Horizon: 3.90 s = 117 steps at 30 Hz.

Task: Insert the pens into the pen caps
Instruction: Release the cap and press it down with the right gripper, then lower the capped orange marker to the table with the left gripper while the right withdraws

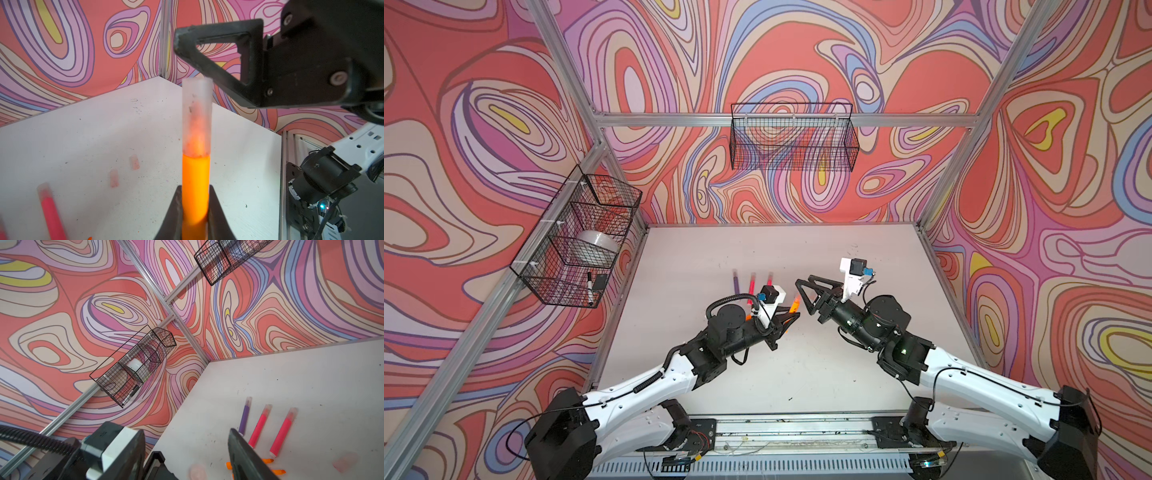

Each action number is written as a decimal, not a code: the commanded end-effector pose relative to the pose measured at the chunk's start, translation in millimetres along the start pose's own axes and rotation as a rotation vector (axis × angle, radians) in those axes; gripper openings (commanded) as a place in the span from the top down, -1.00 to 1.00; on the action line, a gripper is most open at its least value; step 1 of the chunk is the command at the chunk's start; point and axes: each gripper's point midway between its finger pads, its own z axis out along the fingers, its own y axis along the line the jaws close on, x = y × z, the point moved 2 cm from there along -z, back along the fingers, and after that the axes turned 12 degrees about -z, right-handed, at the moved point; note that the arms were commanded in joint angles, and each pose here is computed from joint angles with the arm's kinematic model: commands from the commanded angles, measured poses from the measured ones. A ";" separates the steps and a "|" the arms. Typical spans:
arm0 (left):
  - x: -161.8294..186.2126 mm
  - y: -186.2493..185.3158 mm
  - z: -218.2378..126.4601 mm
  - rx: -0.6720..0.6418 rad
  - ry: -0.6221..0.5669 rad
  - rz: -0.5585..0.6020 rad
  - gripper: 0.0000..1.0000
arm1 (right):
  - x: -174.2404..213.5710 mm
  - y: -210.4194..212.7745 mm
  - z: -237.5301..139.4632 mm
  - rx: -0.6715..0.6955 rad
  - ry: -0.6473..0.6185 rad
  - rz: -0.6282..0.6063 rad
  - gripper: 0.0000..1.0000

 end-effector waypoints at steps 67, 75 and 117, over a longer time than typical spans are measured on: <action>-49.0 109.0 -19.8 -0.487 -0.178 0.004 1.00 | 95.9 -20.7 6.9 0.325 0.259 0.008 -0.17; -2.5 210.1 -37.7 -0.813 -0.035 -0.240 1.00 | 67.1 -53.9 -26.9 0.465 0.200 -0.019 -0.51; 40.3 314.3 -57.6 -1.078 0.195 -0.782 -0.11 | 53.0 -119.0 -72.4 0.634 0.103 0.051 -0.75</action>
